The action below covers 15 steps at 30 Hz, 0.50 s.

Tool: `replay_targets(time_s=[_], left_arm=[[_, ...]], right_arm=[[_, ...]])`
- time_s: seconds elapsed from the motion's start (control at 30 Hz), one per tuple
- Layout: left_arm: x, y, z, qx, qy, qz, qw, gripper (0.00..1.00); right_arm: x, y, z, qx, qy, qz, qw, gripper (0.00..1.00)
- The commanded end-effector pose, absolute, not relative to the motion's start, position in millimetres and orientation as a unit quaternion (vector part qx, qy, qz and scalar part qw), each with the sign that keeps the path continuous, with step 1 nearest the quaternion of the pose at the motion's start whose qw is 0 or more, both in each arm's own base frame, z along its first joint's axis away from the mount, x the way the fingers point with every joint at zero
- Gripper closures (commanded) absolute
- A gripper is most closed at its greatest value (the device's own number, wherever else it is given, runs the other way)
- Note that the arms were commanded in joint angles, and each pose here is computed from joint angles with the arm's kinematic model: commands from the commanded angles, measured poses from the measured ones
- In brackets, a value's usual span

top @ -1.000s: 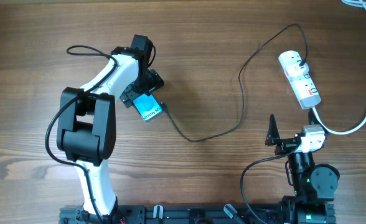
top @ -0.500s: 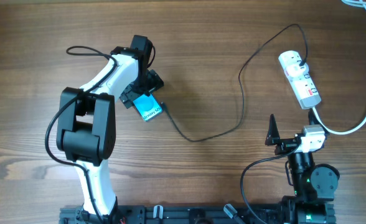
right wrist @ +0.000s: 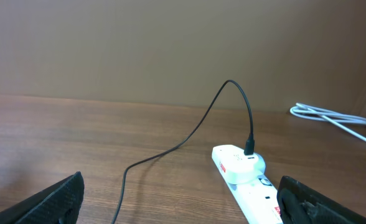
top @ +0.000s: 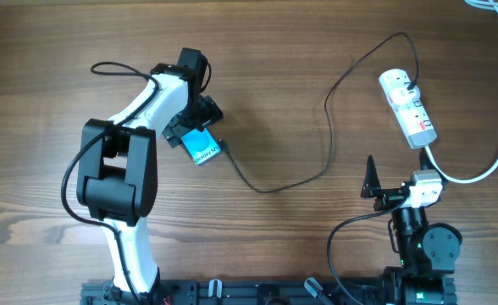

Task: Plug charger to phone and switch on socket
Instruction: 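Lift the phone with the left gripper and stand it upright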

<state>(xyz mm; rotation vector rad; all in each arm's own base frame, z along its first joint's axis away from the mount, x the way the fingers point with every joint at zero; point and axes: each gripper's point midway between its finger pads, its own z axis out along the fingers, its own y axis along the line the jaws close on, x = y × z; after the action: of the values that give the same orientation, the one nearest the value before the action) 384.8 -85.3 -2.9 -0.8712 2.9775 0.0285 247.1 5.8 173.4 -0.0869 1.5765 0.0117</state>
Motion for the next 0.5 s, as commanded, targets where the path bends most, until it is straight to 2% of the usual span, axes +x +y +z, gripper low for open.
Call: replay_targets(time_s=[0.0,0.2,0.37,0.47], left_arm=[[367,-78,-17,-0.269,0.963,0.035,-0.009,0.09],[359,-77,-17,-0.268,0.962,0.039,-0.023,0.24],[354,-76,-17,-0.268,0.962,0.044,-0.033,0.28],[356,-76,-17,-0.268,0.962,0.043,-0.03,0.36]], right_arm=[[247,3,176,-0.029,0.705,0.004,0.708,0.0],[247,3,176,-0.029,0.705,0.004,0.708,0.0],[247,3,176,-0.029,0.705,0.004,0.708,0.0],[247,3,176,-0.029,0.705,0.005,0.708,0.01]])
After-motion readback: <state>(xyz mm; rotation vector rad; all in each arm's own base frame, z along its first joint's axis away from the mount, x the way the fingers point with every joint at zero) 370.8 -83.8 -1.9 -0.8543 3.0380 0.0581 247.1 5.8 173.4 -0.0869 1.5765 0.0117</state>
